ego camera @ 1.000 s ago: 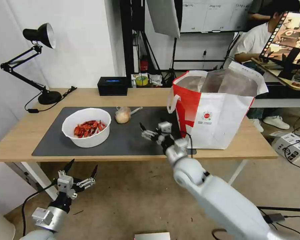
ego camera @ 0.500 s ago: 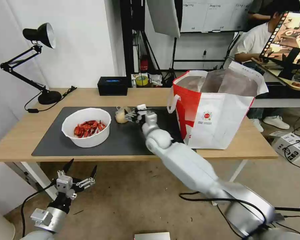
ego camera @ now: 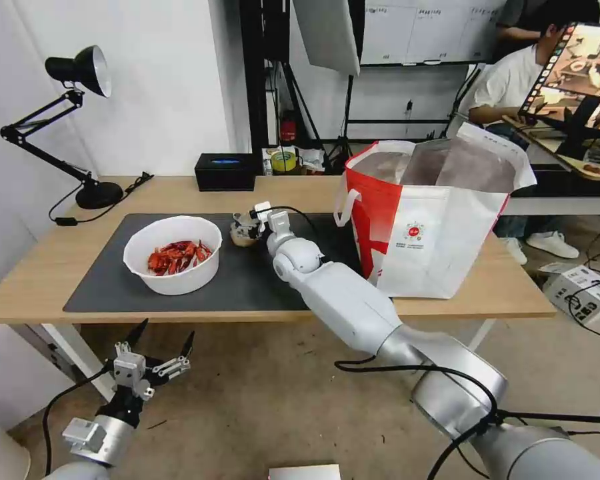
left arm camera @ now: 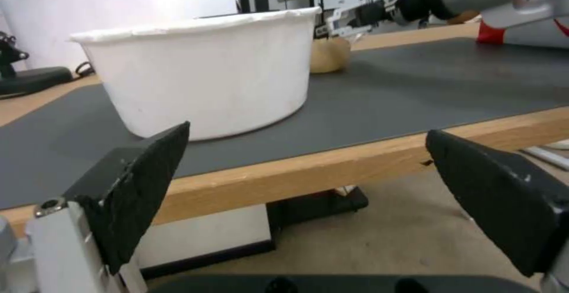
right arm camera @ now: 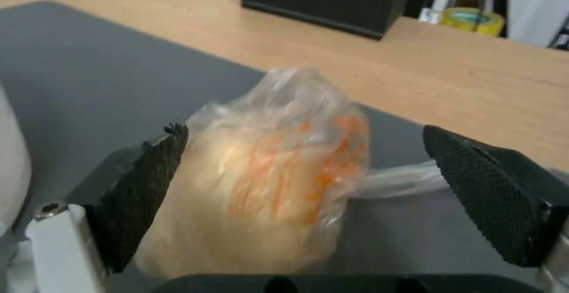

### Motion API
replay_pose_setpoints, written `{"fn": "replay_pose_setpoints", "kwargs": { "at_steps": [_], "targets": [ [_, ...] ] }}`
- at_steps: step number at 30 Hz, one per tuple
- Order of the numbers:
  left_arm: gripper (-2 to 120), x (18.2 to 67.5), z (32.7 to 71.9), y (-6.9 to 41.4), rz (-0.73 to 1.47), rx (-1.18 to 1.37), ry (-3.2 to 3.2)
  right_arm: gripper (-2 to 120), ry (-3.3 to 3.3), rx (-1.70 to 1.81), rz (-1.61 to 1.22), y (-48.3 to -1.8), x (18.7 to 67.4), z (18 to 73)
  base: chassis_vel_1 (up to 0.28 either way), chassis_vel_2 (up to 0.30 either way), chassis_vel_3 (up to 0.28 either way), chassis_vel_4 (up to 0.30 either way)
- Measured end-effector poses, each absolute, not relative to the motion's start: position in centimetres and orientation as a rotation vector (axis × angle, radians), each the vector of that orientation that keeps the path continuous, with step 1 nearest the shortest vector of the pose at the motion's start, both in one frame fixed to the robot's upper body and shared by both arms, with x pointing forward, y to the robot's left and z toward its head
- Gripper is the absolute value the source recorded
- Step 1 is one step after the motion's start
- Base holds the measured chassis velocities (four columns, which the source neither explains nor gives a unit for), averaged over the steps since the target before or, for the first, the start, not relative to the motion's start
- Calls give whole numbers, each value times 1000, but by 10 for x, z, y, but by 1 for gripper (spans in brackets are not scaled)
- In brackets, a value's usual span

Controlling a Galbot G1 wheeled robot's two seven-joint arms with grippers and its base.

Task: Pick up the trash from the table and place it into the takeout bag.

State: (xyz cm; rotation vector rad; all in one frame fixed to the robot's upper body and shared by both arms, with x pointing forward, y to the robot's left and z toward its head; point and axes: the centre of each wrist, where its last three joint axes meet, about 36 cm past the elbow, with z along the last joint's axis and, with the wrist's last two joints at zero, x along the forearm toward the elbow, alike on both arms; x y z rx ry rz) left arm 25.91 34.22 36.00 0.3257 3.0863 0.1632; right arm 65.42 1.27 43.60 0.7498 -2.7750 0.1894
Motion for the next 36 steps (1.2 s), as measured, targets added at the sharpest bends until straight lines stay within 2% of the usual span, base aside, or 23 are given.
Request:
{"fn": "replay_pose_setpoints", "kwargs": {
  "at_steps": [22,25,27,28,30,32,34,36],
  "targets": [
    [100,259,363,337,145,324,3072,100,-2717,846,221,12,656,423,0,0,0,0],
    [100,258,363,336,141,322,3072,94,-2706,846,215,12,656,423,0,0,0,0],
    [100,257,363,336,142,319,3071,84,-2703,844,205,12,656,423,0,0,0,0],
    [100,257,363,336,142,319,3071,84,-2703,844,205,12,656,423,0,0,0,0],
    [100,257,364,336,143,318,3071,73,-2696,836,193,11,656,421,0,0,0,0],
    [100,256,364,336,142,317,3072,69,-2695,832,188,10,656,420,0,0,0,0],
    [100,256,364,336,140,315,3070,58,-2691,822,182,9,655,418,0,0,0,0],
    [100,256,364,335,140,315,3071,54,-2691,819,179,9,655,418,0,0,0,0]
  ]
}}
